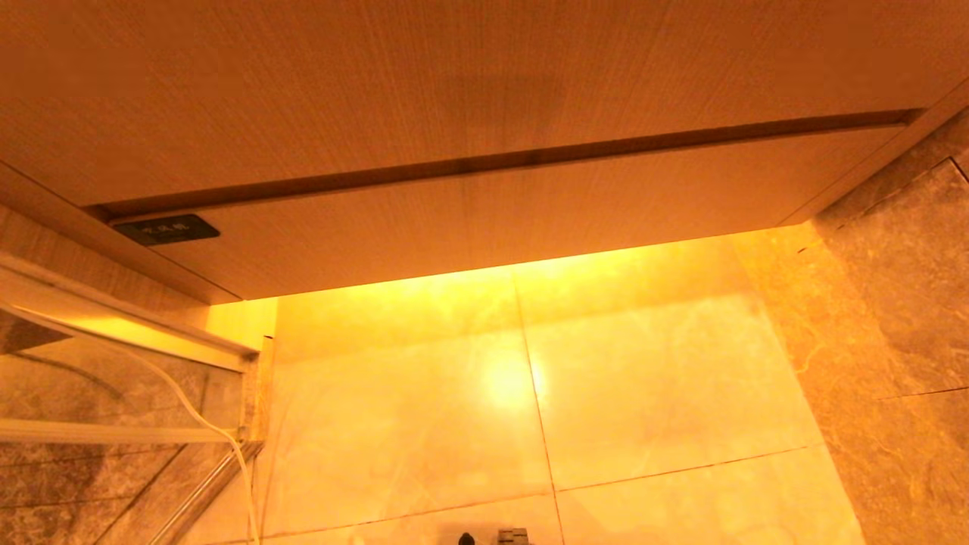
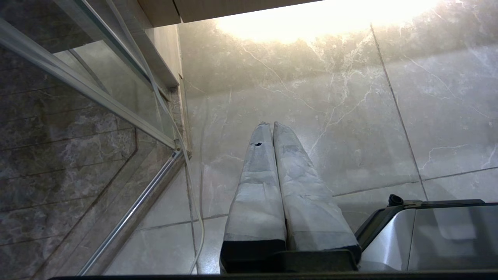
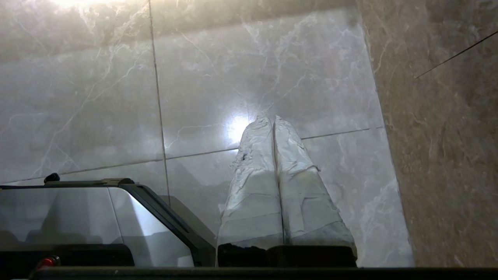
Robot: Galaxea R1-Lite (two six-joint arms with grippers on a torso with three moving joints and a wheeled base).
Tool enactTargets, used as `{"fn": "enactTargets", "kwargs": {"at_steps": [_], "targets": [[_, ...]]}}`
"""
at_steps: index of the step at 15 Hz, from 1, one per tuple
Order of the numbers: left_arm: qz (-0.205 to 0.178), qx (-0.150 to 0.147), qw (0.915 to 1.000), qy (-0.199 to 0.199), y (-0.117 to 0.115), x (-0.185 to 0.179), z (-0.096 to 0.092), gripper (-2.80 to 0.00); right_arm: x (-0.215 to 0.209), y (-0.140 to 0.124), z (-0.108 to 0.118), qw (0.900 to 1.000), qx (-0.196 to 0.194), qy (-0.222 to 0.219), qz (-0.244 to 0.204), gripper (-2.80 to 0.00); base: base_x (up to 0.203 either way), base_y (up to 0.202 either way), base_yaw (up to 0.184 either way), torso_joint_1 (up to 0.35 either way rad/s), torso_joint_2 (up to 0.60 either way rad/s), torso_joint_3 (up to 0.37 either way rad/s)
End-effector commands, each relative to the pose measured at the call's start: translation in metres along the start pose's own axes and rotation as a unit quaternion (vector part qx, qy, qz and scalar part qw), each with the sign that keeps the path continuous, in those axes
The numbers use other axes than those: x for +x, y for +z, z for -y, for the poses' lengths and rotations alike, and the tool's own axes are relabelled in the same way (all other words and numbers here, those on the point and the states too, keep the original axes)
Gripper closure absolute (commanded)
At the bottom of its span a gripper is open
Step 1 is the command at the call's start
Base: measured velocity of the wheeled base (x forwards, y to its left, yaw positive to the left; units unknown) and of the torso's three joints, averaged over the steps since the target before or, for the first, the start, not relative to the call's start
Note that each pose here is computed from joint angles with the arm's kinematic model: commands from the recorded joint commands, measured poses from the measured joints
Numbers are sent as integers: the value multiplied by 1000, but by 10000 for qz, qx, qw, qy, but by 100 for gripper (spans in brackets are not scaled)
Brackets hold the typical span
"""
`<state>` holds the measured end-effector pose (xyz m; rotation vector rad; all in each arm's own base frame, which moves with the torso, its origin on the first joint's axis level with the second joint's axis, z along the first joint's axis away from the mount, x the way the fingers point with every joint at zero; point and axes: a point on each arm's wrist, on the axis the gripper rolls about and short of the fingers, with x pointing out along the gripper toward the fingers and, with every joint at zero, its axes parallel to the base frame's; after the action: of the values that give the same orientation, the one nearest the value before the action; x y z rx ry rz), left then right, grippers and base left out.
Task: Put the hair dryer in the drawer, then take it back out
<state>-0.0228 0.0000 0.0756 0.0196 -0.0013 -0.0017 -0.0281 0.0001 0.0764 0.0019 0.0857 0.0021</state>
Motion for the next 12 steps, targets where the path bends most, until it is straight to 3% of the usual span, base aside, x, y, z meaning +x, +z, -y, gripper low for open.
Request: {"fn": "enactTargets", "kwargs": {"at_steps": [1, 12], "targets": [[-6, 2, 10000, 1, 0, 0, 0, 0, 0, 0, 0, 10000, -1, 5, -31, 0, 0, 0, 0, 0, 0, 0], [-6, 2, 10000, 1, 0, 0, 0, 0, 0, 0, 0, 10000, -13, -3, -31, 0, 0, 0, 0, 0, 0, 0]]}}
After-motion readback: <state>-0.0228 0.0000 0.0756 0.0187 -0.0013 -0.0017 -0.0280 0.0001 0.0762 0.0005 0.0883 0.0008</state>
